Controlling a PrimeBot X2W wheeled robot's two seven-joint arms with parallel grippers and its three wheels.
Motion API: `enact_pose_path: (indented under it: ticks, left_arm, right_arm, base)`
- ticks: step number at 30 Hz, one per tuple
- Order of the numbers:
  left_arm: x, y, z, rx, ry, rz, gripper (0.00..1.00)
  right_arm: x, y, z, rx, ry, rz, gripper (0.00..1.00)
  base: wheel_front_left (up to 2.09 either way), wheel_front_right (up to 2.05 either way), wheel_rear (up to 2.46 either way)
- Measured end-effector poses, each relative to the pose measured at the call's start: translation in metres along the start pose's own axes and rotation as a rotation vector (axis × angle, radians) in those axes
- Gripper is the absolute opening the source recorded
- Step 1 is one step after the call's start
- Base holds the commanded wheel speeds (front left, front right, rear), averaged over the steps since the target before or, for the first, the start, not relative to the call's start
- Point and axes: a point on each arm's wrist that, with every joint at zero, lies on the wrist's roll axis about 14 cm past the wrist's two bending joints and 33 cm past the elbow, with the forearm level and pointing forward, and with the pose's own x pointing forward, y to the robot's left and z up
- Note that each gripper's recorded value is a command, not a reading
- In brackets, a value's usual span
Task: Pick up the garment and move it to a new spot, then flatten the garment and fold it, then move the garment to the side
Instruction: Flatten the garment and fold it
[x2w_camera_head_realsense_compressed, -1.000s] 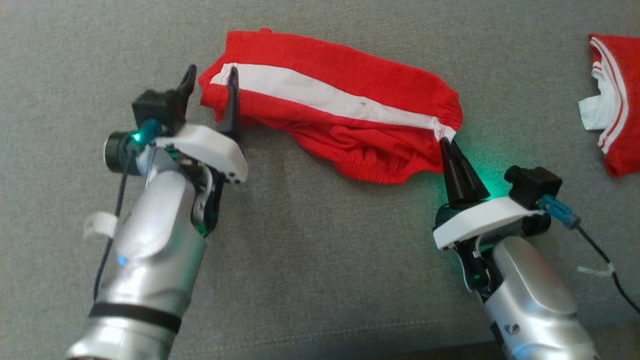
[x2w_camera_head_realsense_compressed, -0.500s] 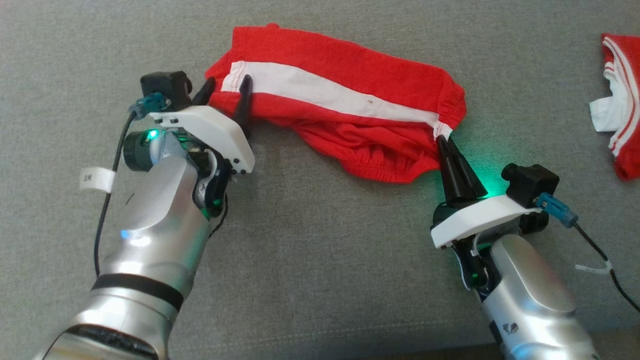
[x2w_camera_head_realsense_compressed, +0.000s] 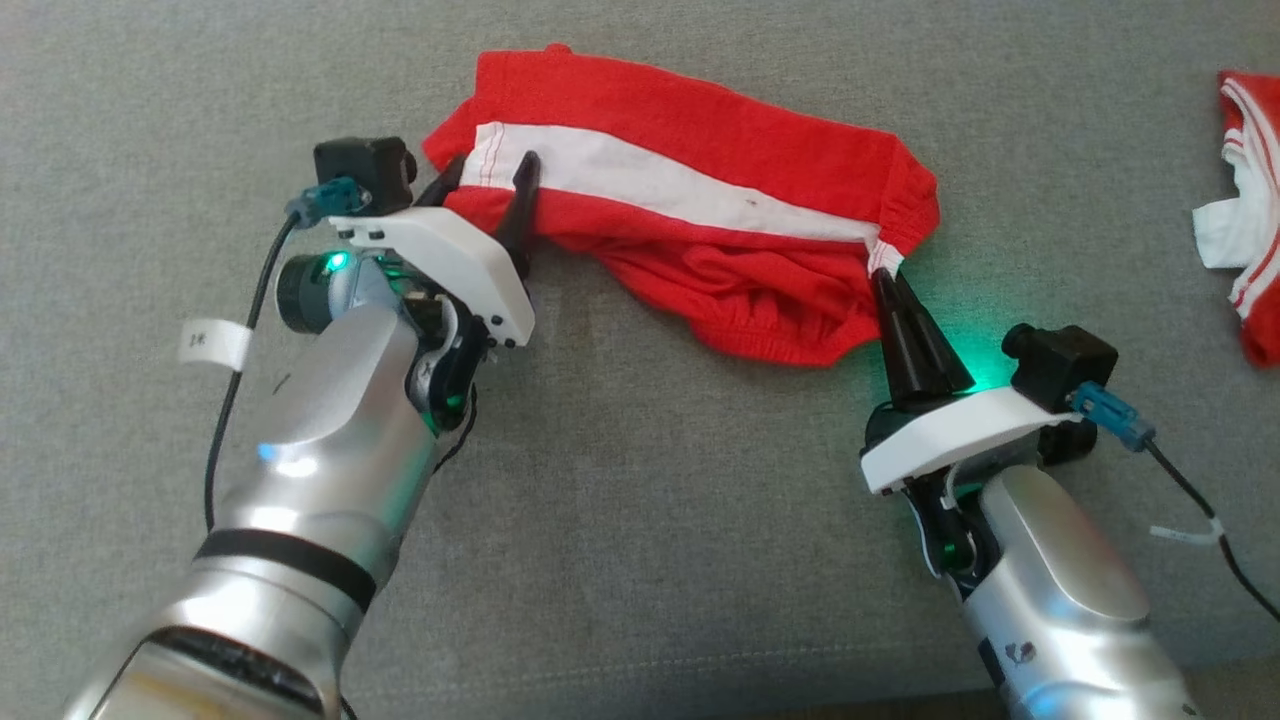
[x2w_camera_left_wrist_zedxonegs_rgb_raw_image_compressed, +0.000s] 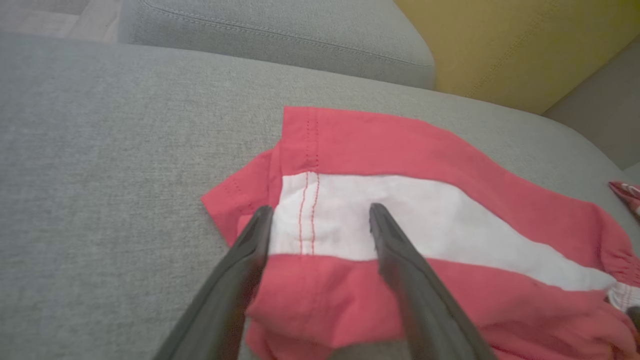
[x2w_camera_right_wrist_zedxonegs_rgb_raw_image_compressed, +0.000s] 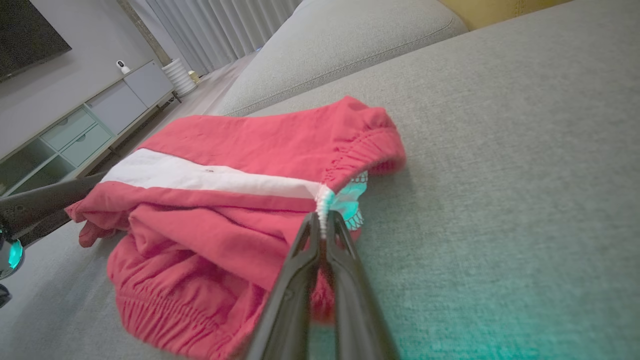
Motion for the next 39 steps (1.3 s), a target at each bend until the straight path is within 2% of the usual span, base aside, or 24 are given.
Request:
enact_pose_path:
  ticks: [7, 10, 15, 16, 17, 18, 19, 20, 21, 22, 23, 32, 34, 39]
  left_arm:
    - [0.003, -0.002, -0.001, 0.005, 0.008, -0.011, 1.0]
    - [0.001, -0.001, -0.006, 0.013, 0.024, -0.009, 0.96]
    - [-0.002, -0.001, -0.007, -0.001, 0.029, -0.005, 0.94]
    - [-0.002, -0.002, -0.007, 0.0, 0.03, -0.008, 0.91]
    - [-0.003, -0.002, -0.007, 0.0, 0.03, -0.009, 0.83]
    - [-0.003, -0.002, -0.006, 0.002, 0.024, -0.01, 0.83]
    - [-0.004, -0.003, -0.005, 0.001, 0.019, -0.01, 0.47]
    - [-0.004, -0.003, -0.004, -0.002, 0.015, -0.01, 0.36]
    - [-0.004, -0.003, -0.002, -0.004, 0.007, -0.011, 0.29]
    - [-0.005, -0.004, -0.002, 0.0, 0.0, -0.014, 0.03]
    - [-0.005, -0.005, -0.002, 0.005, -0.002, -0.018, 0.0]
    - [-0.006, -0.006, 0.011, 0.025, -0.066, -0.006, 0.0]
    - [-0.008, -0.006, 0.02, 0.044, -0.09, -0.002, 0.0]
    - [-0.018, -0.012, 0.076, 0.093, -0.247, -0.014, 0.0]
  right_arm:
    - [0.001, -0.003, 0.002, 0.0, -0.005, -0.009, 0.0]
    - [0.001, -0.003, 0.003, 0.001, -0.007, -0.01, 0.0]
    - [0.002, -0.002, 0.005, 0.002, -0.014, -0.007, 0.0]
    - [0.002, -0.001, 0.006, 0.002, -0.015, -0.006, 0.0]
    - [0.002, -0.001, 0.006, 0.002, -0.016, -0.004, 0.0]
    - [0.002, 0.0, 0.007, 0.001, -0.017, -0.003, 0.0]
    - [0.002, 0.0, 0.007, 0.001, -0.018, -0.002, 0.0]
    - [0.002, 0.001, 0.008, 0.001, -0.019, -0.001, 0.0]
    - [0.002, 0.001, 0.008, 0.0, -0.02, 0.0, 0.0]
    - [0.002, 0.001, 0.008, 0.0, -0.021, 0.0, 0.0]
    - [0.001, 0.001, 0.008, 0.0, -0.021, 0.0, 0.0]
    - [0.001, -0.001, 0.017, 0.005, -0.045, -0.008, 0.0]
    - [0.002, -0.002, 0.029, 0.012, -0.084, -0.013, 0.0]
    - [0.0, 0.003, 0.072, 0.015, -0.209, -0.004, 0.0]
  base:
    - [0.0, 0.0, 0.0]
    - [0.0, 0.0, 0.0]
    - [0.0, 0.0, 0.0]
    - [0.0, 0.0, 0.0]
    - [0.0, 0.0, 0.0]
    - [0.0, 0.0, 0.0]
    - [0.0, 0.0, 0.0]
    - [0.0, 0.0, 0.0]
    - [0.0, 0.0, 0.0]
    - [0.0, 0.0, 0.0]
    - [0.0, 0.0, 0.0]
    - [0.0, 0.0, 0.0]
    - [0.0, 0.0, 0.0]
    - [0.0, 0.0, 0.0]
